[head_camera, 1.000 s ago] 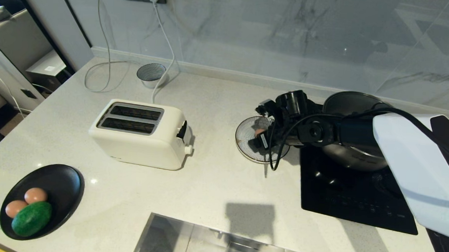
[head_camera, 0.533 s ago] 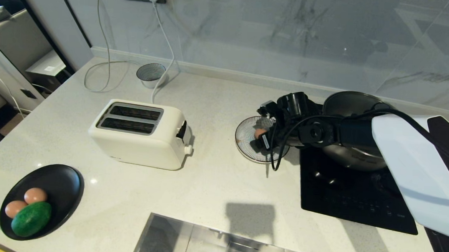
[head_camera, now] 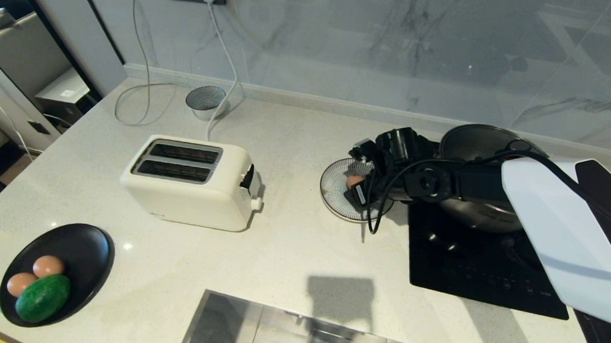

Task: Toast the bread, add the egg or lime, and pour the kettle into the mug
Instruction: Pick up the egg

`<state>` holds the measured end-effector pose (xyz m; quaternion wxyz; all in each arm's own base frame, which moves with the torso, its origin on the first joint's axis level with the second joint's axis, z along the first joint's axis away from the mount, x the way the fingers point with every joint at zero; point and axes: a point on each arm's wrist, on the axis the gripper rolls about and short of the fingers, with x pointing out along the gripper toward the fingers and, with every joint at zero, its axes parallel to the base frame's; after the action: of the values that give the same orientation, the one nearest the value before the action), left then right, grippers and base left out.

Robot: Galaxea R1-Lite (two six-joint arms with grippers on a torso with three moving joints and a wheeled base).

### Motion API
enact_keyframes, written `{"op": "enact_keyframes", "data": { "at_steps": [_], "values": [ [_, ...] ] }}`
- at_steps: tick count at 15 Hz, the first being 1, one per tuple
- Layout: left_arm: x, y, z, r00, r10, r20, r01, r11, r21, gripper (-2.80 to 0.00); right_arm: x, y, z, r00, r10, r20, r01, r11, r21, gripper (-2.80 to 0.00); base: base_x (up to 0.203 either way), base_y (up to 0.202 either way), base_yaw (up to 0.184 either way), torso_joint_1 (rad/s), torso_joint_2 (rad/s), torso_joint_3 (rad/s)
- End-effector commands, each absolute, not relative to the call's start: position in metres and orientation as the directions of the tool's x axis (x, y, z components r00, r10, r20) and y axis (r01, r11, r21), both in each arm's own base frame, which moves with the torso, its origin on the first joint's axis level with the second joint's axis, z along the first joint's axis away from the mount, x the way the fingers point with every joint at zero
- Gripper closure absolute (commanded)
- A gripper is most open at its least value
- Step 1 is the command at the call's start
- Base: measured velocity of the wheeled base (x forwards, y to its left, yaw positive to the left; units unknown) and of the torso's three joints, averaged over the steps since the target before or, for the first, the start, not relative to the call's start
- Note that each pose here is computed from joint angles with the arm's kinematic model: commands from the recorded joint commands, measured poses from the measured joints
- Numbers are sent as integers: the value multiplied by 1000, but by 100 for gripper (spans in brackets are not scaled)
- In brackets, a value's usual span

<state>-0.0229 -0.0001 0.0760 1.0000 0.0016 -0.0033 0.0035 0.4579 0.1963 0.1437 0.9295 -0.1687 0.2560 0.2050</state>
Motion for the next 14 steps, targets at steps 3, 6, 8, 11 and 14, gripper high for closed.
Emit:
{"op": "enact_keyframes", "data": {
  "at_steps": [3, 6, 8, 11, 14],
  "values": [
    [-23, 0, 76, 1000, 9, 8, -9, 1000, 3, 0, 459, 198, 139, 780, 297, -551, -475, 854, -212, 0, 0, 0, 0, 0, 0, 0],
    [-23, 0, 76, 1000, 8, 8, -8, 1000, 5, 0, 463, 200, 136, 796, 304, -524, -471, 854, -220, 0, 0, 0, 0, 0, 0, 0],
    [-23, 0, 76, 1000, 7, 8, -7, 1000, 5, 0, 463, 200, 135, 795, 303, -526, -471, 854, -220, 0, 0, 0, 0, 0, 0, 0],
    [-23, 0, 76, 1000, 8, 9, -8, 1000, 5, 0, 463, 199, 137, 795, 302, -525, -469, 855, -219, 0, 0, 0, 0, 0, 0, 0],
    [-23, 0, 76, 1000, 8, 8, -8, 1000, 5, 0, 460, 193, 143, 791, 291, -538, -464, 859, -218, 0, 0, 0, 0, 0, 0, 0]
  ]
}}
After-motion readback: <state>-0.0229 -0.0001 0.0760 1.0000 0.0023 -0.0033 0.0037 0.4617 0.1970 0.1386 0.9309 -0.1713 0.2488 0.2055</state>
